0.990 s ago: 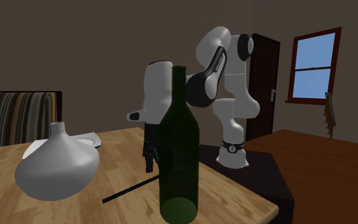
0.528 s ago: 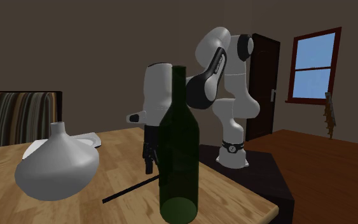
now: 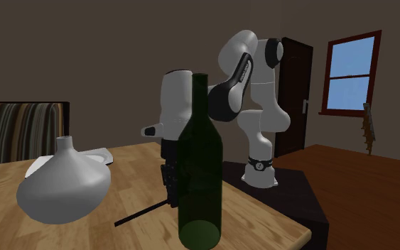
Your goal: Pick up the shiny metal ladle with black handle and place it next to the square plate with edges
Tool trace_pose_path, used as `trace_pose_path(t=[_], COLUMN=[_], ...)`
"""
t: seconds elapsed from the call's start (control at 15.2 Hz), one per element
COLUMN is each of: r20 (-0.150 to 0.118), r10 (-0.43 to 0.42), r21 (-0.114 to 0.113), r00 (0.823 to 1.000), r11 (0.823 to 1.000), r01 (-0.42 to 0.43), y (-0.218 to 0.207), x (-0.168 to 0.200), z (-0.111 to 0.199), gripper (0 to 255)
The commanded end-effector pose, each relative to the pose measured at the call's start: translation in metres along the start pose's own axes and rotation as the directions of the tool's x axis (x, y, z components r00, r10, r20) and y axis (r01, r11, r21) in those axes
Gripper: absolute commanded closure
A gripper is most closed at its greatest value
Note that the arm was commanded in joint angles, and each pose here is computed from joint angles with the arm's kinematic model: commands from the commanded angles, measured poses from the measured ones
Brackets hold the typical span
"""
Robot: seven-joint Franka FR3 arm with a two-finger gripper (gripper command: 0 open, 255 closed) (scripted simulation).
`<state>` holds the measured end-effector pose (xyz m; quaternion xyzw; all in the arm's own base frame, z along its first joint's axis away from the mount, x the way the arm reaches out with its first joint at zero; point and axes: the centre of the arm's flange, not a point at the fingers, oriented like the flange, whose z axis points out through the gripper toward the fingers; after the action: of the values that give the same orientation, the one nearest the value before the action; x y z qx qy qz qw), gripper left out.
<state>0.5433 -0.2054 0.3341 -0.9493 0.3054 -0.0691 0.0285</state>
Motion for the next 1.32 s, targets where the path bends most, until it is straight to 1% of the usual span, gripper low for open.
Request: trace_pose_path(t=[0.0,0.07,1.25], r20=[0.003,0.003,0.003], r10=[-0.002,-0.002,-0.002], r21=[0.0,0.0,0.0], r00=[1.0,1.0,1.0], r11=[1.0,1.0,1.0], r01=[0.002,0.002,0.002], y=[-0.001,-0.001,-0.01], x=[-0.001,0.0,0.011], z=[0.001,0.001,-0.093], gripper=[255,255,255])
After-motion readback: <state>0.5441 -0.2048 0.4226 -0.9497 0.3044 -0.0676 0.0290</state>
